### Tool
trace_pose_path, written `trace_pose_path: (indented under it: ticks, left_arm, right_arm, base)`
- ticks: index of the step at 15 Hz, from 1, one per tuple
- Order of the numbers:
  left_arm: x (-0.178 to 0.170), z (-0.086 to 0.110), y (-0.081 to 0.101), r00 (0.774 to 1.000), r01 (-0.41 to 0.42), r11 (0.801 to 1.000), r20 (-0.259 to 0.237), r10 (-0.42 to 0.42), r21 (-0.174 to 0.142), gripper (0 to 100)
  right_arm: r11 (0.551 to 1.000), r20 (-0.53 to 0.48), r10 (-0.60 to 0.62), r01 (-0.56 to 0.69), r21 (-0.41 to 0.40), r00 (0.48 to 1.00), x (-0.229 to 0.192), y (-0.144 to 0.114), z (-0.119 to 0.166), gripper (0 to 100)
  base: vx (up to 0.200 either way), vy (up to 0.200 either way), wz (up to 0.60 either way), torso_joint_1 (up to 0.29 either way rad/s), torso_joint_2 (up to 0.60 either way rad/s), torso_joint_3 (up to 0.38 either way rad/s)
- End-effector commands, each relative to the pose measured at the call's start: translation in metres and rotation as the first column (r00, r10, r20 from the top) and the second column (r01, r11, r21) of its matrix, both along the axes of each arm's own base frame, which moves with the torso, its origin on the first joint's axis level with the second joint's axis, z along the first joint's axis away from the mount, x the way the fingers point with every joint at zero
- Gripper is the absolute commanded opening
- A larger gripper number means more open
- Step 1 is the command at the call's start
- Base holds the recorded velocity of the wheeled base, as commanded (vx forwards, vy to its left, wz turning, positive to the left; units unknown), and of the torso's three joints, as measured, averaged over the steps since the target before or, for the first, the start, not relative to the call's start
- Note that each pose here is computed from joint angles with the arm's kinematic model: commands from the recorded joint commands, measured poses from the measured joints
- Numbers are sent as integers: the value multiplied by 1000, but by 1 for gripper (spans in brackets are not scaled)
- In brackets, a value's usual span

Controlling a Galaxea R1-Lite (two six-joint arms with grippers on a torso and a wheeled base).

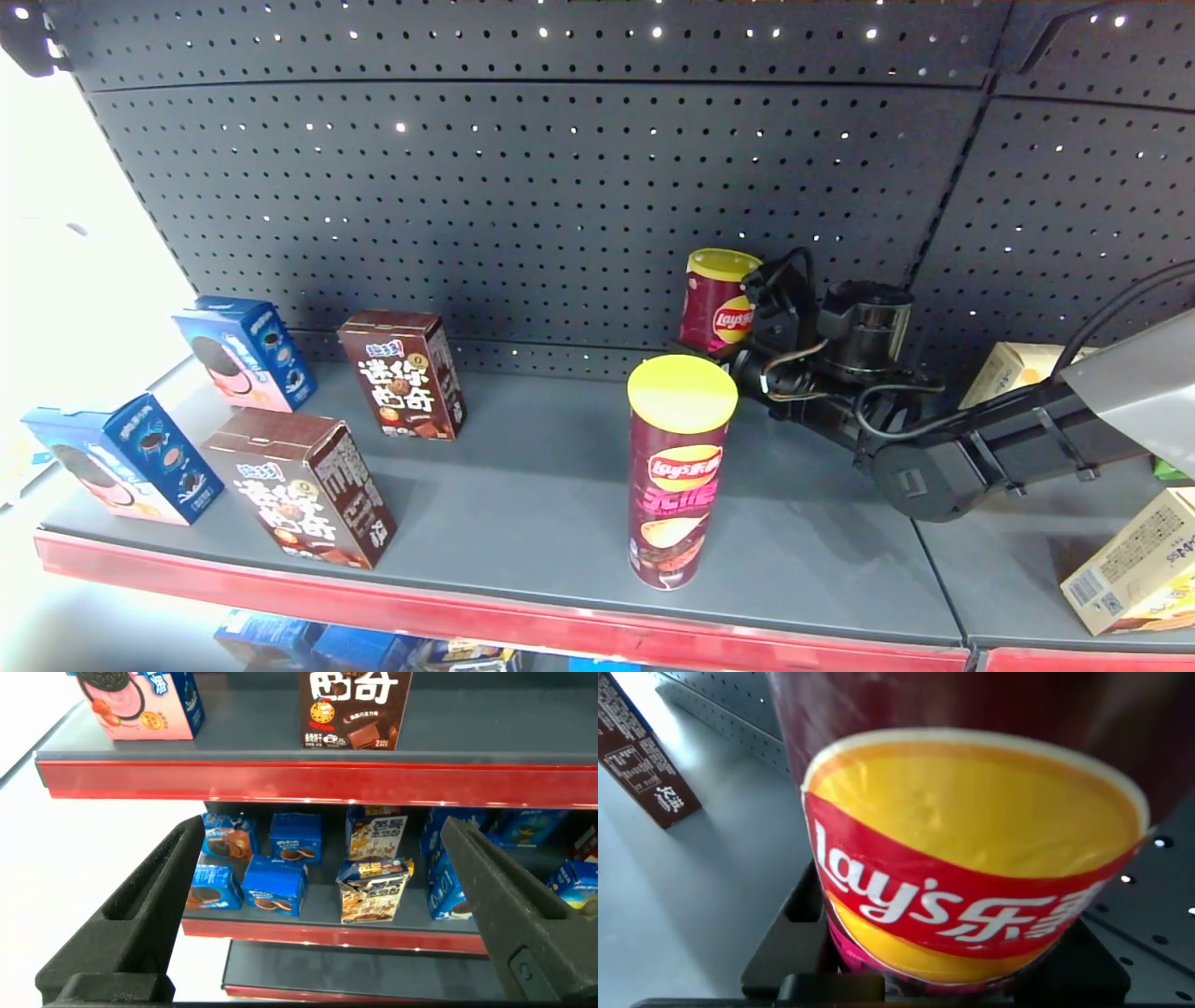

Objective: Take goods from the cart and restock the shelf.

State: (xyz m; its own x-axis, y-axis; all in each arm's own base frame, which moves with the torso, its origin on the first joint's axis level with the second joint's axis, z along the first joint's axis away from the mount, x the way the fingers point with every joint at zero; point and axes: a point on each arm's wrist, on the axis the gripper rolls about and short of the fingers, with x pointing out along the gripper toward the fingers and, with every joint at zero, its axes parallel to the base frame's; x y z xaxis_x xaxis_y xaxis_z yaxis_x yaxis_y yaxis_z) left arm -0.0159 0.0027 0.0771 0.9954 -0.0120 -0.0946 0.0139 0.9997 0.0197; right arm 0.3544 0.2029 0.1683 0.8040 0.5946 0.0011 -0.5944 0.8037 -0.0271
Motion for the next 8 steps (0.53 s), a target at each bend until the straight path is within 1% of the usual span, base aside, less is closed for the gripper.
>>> trace_pose_path:
  ticks: [1,2,3,8]
  left_arm:
    - [0,0,0,1000,0,1000,-2,0,0,100]
    - [0,0,0,1000,-2,1000,-2,2,0,100]
    - [0,0,0,1000,-2,1000,-2,2,0,100]
    - [0,0,0,1000,0,1000,-2,0,0,100]
  right_arm:
    - [1000,-2,1,-1,-2,1000,1,1,-1,0]
    - [1000,-5,1,-1,-3,1000,1,1,-2,0]
    - [1000,-6,1,-1,-4,1000,1,1,-2,100]
    - [1000,-12,3,-3,-6,1000,0,1,-3,100]
  base:
    - [0,0,0,0,0,0]
    - [0,0,0,0,0,0]
    - [0,0,0,0,0,0]
    - [0,0,0,0,0,0]
